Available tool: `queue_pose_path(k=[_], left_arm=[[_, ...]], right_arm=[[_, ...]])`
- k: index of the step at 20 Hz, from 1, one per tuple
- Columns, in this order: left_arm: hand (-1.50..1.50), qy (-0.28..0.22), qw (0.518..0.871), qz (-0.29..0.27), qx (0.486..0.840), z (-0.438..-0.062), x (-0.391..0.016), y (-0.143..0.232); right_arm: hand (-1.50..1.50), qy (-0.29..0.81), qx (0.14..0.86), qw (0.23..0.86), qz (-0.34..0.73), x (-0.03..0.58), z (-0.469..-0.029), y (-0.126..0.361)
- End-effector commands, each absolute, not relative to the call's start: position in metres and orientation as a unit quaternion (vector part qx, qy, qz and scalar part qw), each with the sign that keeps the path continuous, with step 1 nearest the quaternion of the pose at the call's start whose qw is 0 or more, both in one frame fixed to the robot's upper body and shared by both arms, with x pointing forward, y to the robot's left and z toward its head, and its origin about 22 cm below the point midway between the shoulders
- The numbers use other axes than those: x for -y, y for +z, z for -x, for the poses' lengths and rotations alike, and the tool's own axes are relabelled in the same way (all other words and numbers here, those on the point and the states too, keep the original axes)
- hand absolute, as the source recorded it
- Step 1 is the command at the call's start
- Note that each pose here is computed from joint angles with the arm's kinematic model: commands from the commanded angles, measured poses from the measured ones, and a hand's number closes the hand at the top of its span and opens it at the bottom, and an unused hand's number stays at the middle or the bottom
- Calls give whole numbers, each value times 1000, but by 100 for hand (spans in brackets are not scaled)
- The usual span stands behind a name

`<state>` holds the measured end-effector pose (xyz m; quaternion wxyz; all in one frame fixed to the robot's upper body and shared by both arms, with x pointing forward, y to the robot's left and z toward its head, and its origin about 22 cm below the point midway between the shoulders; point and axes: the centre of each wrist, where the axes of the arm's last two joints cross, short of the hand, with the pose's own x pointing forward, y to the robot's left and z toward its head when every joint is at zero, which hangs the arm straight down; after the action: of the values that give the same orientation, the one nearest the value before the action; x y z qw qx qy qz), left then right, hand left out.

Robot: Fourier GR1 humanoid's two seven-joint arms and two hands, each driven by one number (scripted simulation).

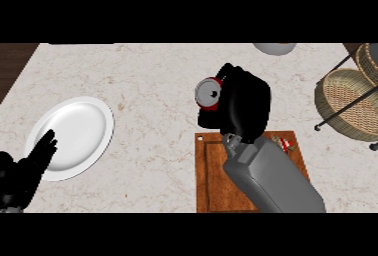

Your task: Pick the can from the cutting board and place it in the tiered basket

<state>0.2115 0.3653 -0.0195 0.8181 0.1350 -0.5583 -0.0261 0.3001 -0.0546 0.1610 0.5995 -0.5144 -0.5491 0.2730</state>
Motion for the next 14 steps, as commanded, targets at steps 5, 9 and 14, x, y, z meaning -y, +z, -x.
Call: queue_pose_path(k=[5,9,14], left_arm=[[0,-31,818,-127,560,-201,-353,-24],[0,-34,817,-132,560,-210,-362,-20],[0,-34,823,-122,553,-214,-355,-24]], right_arm=[[150,153,538,596,576,54,-258,211],[150,111,555,589,577,95,-271,236],[150,87,570,574,582,130,-300,246]])
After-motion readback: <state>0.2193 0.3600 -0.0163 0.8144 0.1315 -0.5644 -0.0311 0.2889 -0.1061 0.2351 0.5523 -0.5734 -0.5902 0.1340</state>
